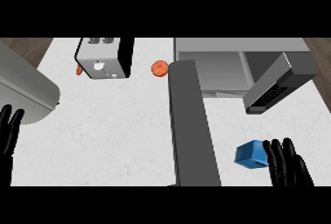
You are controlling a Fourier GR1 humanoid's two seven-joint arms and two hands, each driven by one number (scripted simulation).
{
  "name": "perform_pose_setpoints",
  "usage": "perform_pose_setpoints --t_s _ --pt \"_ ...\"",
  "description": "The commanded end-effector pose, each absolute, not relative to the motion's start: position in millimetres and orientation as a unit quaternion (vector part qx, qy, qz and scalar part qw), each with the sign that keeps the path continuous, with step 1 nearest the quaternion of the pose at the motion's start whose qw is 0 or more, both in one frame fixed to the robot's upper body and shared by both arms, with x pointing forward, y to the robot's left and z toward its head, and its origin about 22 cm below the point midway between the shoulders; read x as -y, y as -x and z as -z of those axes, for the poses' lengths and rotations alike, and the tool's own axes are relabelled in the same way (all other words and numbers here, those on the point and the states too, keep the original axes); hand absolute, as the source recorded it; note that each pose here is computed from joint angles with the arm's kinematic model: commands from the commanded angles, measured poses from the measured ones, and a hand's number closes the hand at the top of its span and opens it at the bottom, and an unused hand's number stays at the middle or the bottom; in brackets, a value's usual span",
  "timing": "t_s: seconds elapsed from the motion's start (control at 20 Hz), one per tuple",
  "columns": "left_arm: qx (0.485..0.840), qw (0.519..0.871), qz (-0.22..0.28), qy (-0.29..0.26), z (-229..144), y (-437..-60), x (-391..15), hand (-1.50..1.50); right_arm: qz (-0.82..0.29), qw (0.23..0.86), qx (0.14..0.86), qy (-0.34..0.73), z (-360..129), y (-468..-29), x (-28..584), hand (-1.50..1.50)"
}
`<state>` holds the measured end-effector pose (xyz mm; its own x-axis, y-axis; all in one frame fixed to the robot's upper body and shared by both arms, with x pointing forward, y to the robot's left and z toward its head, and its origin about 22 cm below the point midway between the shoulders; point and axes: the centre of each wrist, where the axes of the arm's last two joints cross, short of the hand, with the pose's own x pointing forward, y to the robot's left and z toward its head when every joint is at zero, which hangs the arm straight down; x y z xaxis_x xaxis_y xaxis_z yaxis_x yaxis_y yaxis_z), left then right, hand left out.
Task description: Pick up the milk, place it into the microwave and close the microwave
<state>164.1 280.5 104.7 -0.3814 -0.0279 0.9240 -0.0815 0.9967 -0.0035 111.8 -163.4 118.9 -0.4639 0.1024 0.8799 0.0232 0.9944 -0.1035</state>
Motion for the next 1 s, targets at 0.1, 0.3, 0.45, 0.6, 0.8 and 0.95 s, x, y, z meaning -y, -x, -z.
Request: perform_pose_setpoints --t_s 0.1,0.3,0.45,0.6,0.8,0.95 --pt "0.83 0.556 -0.028 -0.025 -115.0 -145.4 -296.4 -1.5 -0.044 0.526 0.842 0.114 -94.1 -104.6 169.8 -1.5" --pt "0.831 0.555 -0.026 -0.021 -103.7 -119.3 -306.4 -1.5 -0.046 0.53 0.841 0.104 -84.2 -108.2 168.4 -1.5" --pt "0.831 0.556 -0.017 -0.013 -107.3 -111.2 -308.9 -1.5 -0.041 0.541 0.833 0.112 -73.3 -104.3 191.7 -1.5" --pt "0.835 0.549 -0.025 -0.029 -113.3 -112.4 -314.0 -1.5 -0.03 0.539 0.833 0.123 -56.0 -127.1 178.1 -1.5" --pt "0.83 0.556 -0.025 -0.031 -110.7 -108.9 -309.1 -1.5 -0.009 0.56 0.819 0.128 -50.1 -132.0 209.0 -1.5" --pt "0.826 0.562 -0.028 -0.024 -109.7 -102.0 -304.2 -1.5 -0.013 0.571 0.806 0.155 -25.1 -122.9 209.5 -1.5"
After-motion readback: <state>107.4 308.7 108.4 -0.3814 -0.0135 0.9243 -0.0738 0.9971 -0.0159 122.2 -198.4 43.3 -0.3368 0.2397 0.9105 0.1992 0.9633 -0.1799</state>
